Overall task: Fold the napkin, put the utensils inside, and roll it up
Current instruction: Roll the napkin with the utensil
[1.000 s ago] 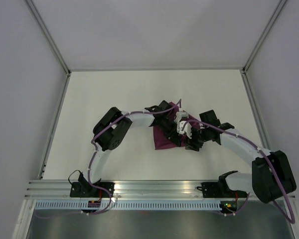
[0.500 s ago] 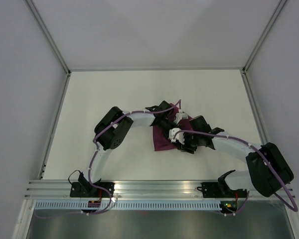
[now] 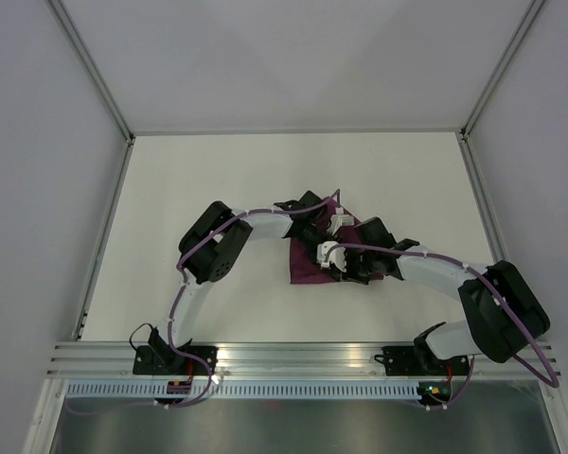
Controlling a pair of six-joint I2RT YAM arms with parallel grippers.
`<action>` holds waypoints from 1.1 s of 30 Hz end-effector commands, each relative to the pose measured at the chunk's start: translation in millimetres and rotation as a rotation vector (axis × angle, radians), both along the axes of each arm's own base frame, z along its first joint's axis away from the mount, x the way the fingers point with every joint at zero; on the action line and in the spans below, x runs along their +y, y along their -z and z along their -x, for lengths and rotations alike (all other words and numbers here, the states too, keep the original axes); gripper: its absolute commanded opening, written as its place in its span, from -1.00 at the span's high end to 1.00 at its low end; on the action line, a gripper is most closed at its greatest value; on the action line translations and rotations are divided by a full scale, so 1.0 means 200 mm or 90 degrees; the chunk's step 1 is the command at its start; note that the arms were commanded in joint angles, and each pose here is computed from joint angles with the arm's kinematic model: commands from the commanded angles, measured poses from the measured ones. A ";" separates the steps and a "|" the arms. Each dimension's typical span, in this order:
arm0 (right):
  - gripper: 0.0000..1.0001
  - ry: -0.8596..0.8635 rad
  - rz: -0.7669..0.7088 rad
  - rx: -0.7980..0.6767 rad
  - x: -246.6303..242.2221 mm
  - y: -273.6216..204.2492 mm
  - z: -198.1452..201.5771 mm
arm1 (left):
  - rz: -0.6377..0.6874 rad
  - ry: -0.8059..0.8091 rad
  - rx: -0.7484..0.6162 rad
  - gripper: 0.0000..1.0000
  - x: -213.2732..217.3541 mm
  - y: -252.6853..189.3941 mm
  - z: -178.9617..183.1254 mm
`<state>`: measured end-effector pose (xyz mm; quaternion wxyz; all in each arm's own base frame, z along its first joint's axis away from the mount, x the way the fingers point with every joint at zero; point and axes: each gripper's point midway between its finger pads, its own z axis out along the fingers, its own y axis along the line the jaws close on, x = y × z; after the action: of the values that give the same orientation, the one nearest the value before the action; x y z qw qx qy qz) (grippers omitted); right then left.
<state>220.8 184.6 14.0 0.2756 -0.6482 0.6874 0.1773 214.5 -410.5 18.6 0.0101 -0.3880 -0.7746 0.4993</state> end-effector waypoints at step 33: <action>0.85 0.022 -0.069 0.463 -0.17 0.14 0.01 | -0.070 -0.300 -0.633 -0.11 0.36 -0.58 -0.46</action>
<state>226.9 170.7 12.2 0.0919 -0.4899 0.7400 0.4516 306.8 -331.0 122.1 -0.3738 -0.3159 -0.8250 0.2825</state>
